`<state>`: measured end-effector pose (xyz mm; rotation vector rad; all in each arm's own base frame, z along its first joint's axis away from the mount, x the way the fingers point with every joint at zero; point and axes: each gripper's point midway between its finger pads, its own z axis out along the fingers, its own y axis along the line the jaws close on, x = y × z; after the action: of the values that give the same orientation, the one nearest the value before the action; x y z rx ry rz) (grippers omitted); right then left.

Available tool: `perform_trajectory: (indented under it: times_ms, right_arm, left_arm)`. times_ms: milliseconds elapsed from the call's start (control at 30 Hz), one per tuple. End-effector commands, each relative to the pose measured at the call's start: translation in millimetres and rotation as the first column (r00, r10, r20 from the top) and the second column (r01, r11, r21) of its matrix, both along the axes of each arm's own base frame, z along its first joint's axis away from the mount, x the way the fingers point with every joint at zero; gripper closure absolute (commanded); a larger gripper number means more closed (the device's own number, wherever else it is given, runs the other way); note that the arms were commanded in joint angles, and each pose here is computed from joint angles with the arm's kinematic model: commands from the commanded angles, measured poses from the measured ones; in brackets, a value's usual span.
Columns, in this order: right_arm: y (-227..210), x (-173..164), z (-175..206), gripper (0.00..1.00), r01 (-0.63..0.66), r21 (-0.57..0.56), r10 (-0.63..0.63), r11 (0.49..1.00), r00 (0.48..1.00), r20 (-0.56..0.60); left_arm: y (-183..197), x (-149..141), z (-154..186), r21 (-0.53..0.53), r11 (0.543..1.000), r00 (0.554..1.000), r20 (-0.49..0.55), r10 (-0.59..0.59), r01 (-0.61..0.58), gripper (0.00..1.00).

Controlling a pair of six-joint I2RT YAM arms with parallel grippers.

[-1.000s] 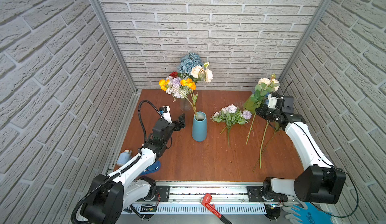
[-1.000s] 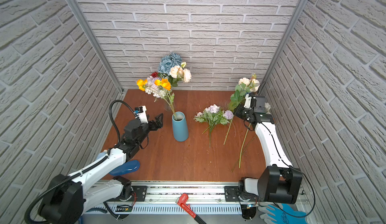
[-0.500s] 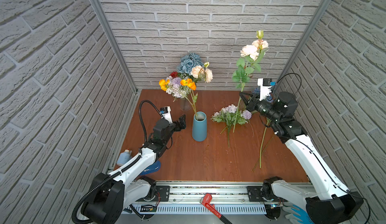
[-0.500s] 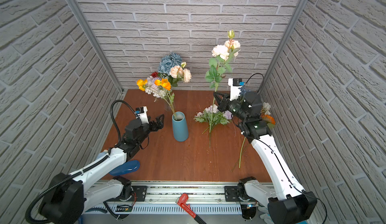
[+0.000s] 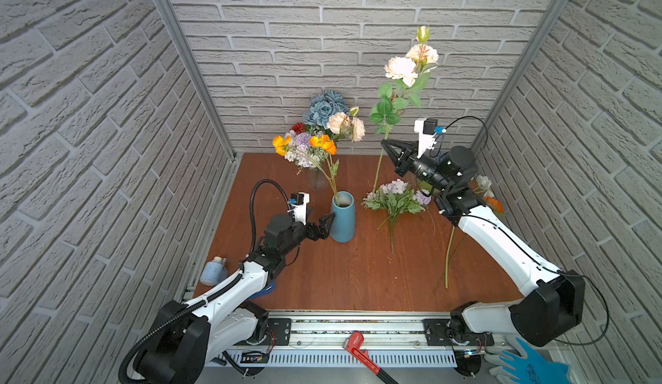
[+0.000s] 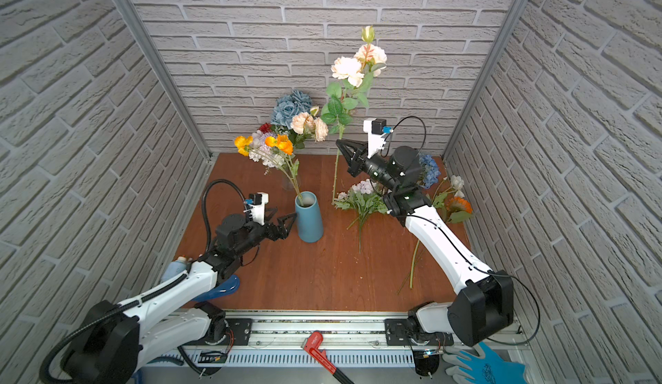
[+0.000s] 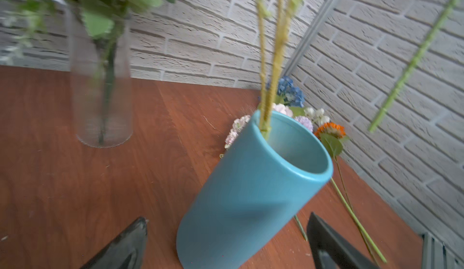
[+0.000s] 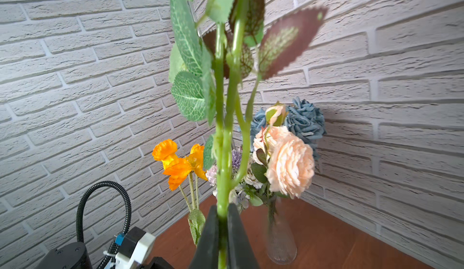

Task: Arrange flowers in a vase
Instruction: Pick up the flower from the top-right of the table, then move the vase to the center of the table.

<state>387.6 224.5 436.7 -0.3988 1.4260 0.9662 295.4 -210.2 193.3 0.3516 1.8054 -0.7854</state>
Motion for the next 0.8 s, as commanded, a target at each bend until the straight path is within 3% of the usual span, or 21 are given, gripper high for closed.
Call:
perform_trajectory:
  times_ms: [0, 133, 333, 500, 767]
  right_arm:
    - [13.0, -21.8, 53.4, 0.94, -0.048, 0.044, 0.038, 0.998, 0.979, 0.202]
    - [26.8, -20.8, 48.5, 0.94, -0.075, 0.051, 0.063, 0.996, 0.977, 0.203]
    - [44.9, -23.7, 39.7, 0.94, -0.117, 0.065, 0.102, 0.991, 0.974, 0.200]
    - [52.5, -19.6, 29.1, 0.94, -0.120, 0.051, 0.108, 0.992, 0.977, 0.185]
    - [56.8, -9.1, 10.0, 0.94, -0.107, 0.020, 0.103, 0.994, 0.985, 0.136]
  left_arm:
    - [-23.2, -10.5, 8.6, 0.053, 0.993, 0.981, 0.157, -0.116, 0.109, 0.02]
    - [-38.8, -5.6, -0.6, 0.127, 0.985, 0.965, 0.219, -0.144, 0.118, 0.02]
    - [-37.5, 18.7, 2.1, 0.102, 0.995, 0.933, 0.359, -0.031, -0.006, 0.02]
    - [-42.4, 29.3, 13.7, 0.052, 0.996, 0.881, 0.472, 0.034, -0.066, 0.02]
    - [-55.4, 33.9, 18.9, 0.094, 0.991, 0.851, 0.524, 0.030, -0.092, 0.02]
